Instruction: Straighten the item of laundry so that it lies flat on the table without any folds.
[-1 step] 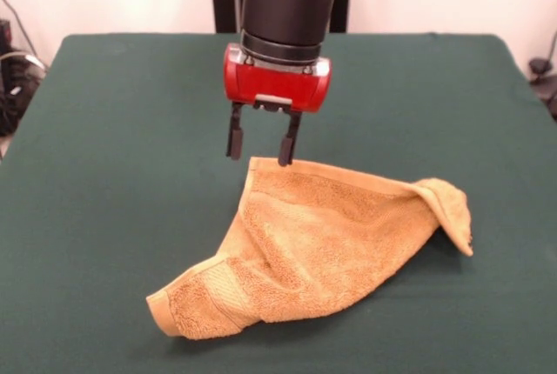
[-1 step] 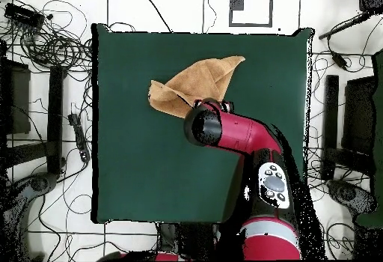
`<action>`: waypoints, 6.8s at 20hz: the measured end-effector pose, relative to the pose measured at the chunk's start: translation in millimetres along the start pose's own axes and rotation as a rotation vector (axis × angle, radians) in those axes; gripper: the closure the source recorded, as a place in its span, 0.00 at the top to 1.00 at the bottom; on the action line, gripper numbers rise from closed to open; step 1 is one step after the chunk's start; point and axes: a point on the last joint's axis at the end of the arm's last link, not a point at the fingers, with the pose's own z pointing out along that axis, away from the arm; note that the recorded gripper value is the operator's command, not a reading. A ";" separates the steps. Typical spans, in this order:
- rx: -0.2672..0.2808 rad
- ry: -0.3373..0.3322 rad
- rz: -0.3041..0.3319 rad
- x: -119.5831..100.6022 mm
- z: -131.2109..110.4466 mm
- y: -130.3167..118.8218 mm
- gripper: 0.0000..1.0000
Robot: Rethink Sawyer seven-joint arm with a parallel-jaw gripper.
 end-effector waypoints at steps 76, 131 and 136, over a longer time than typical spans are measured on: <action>-0.044 0.109 0.052 -28.1 -243.8 -31.5 1.00; -0.027 0.294 -0.038 122.5 -17.1 -10.2 1.00; -0.024 0.275 -0.036 115.7 -26.5 -11.8 1.00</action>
